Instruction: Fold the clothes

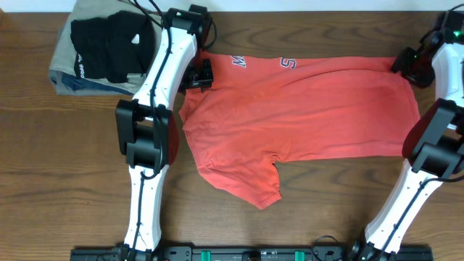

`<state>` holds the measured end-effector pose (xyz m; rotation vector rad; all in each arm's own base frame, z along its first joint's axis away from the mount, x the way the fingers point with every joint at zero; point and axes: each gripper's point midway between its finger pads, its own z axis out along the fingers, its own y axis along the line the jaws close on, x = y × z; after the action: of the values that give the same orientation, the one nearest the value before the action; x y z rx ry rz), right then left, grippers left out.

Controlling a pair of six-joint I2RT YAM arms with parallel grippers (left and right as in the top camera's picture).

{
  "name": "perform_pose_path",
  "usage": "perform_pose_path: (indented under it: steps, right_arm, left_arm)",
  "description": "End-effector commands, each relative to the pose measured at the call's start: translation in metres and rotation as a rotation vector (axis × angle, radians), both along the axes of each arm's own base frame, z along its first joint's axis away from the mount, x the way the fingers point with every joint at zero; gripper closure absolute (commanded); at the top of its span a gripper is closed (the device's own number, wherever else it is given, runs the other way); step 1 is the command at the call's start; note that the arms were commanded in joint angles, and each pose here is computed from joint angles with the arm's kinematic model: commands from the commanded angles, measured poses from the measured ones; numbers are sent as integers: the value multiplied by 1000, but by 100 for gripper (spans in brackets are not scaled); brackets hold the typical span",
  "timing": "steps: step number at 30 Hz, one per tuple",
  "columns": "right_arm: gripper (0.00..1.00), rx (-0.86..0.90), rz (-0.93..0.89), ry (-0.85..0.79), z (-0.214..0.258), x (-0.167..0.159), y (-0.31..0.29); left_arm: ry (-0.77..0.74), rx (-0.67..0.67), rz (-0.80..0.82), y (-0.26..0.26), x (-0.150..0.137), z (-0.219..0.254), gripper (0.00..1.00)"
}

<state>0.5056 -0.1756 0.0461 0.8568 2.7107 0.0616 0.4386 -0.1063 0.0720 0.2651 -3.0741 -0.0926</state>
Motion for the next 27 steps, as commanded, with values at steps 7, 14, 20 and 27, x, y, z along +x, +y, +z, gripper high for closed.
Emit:
perform_pose_path:
  steps: [7,14,20,27]
  right_arm:
    - [55,17,21,53,-37,1,12]
    - [39,-85,2,71,-33,-1,-9]
    - [37,-91,-1,62,-31,0,-14]
    - [53,-102,13,61,-31,0,-18]
  left_arm:
    - [54,13,-6,3,-4,-21,53]
    - [53,11,-29,3,-3,-22,53]
    - [47,9,-29,2,-1,-22,53]
    - [55,11,-29,3,-3,-26,53]
